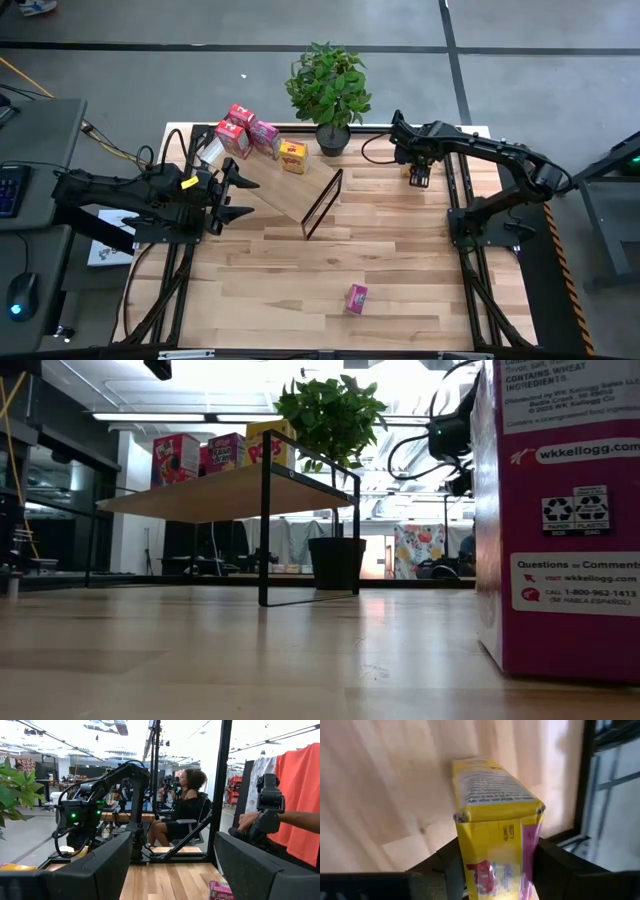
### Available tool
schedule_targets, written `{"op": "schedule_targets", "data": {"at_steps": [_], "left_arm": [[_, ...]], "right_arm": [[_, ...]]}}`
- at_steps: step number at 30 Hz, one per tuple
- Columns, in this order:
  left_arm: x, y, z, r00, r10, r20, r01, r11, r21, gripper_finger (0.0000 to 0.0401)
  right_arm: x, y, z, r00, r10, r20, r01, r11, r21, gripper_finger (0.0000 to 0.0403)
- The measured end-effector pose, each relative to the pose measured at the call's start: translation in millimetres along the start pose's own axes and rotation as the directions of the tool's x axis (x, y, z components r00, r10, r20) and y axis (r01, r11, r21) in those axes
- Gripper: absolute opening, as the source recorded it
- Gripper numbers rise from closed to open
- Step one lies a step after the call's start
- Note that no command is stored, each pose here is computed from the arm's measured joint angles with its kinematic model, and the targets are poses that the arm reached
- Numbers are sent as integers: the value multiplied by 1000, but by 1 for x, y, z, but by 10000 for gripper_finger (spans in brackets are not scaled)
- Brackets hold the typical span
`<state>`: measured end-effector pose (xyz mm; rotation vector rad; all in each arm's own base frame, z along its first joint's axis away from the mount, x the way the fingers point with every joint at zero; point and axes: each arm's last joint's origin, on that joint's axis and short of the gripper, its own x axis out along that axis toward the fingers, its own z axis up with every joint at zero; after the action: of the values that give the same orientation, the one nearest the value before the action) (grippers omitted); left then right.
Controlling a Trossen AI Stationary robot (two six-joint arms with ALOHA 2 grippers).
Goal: Stack cereal on shelf
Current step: Put the yellow cereal box on the shelf aligned with the other yellow cereal box
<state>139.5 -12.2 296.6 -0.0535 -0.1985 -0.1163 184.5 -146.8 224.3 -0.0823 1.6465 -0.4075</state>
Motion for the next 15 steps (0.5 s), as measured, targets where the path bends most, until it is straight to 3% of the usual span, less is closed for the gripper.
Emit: {"op": "schedule_targets", "data": {"at_steps": [8, 15], "left_arm": [[0, 0, 0, 1000, 0, 1, 0, 1000, 0, 273], [0, 0, 0, 1000, 0, 1, 0, 1000, 7, 273]], "right_arm": [[-8, 3, 0, 987, 142, 72, -146, 988, 55, 141], [-42, -1, 7, 951, 262, 163, -282, 953, 115, 124]]}}
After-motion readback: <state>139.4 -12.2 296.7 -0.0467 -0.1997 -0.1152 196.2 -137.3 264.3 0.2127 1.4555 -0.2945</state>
